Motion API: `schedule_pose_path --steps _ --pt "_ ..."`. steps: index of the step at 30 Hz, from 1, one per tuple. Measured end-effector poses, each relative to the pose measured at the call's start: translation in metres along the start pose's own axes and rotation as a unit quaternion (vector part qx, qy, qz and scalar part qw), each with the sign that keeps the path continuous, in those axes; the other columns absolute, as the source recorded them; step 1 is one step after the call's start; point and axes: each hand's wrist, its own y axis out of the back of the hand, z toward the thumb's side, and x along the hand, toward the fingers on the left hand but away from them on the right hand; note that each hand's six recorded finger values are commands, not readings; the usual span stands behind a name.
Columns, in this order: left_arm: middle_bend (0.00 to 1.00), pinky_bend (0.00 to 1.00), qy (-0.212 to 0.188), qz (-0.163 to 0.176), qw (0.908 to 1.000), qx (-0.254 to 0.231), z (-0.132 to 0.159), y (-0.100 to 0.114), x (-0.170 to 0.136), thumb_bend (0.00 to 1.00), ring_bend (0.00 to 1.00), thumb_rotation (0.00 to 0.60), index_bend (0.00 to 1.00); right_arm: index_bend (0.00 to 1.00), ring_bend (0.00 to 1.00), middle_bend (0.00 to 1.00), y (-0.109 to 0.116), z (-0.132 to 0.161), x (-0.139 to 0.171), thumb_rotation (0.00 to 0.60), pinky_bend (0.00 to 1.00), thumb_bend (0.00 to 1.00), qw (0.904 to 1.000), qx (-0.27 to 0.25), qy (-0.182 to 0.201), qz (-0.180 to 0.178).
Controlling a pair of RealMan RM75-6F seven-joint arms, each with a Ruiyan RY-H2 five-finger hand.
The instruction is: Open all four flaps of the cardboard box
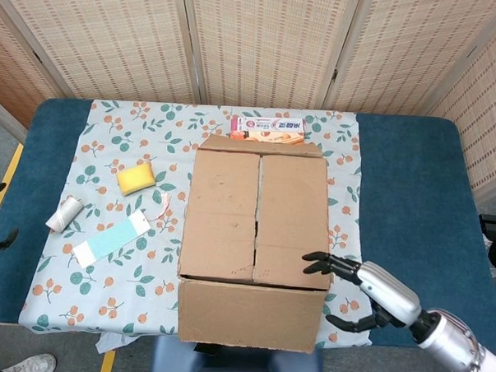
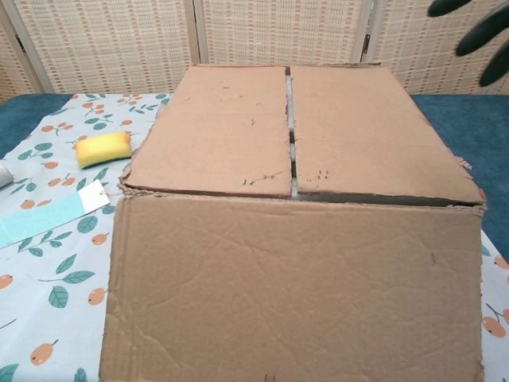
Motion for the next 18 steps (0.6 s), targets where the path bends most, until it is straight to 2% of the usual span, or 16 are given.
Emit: schedule_pose_path --steps 5,8,12,18 --pt "0.15 0.0 -0.003 0.003 0.9998 -0.018 -0.005 0.004 -0.001 0.39 0.1 0.6 0.0 0.45 0.08 0.1 0.003 -0.001 -0.036 0.6 0.08 0.38 0.998 0.063 0.004 0.009" --pt "0.15 0.0 -0.002 0.01 0.9998 -0.018 -0.007 0.007 -0.003 0.39 0.09 0.6 0.0 0.48 0.05 0.08 0.002 0.002 -0.061 0.6 0.02 0.38 0.9923 0.122 0.015 0.013" --pt "0.15 0.0 -0.006 0.012 0.9996 -0.024 -0.007 0.008 -0.005 0.39 0.09 0.6 0.0 0.51 0.03 0.07 -0.001 0.007 -0.091 0.582 0.0 0.38 0.9754 0.217 0.034 0.014" --pt "0.15 0.0 -0.005 0.007 0.9997 -0.024 -0.012 0.007 -0.004 0.39 0.09 0.6 0.0 0.54 0.0 0.06 -0.004 0.009 -0.136 0.475 0.0 0.38 0.9442 0.327 0.037 0.01"
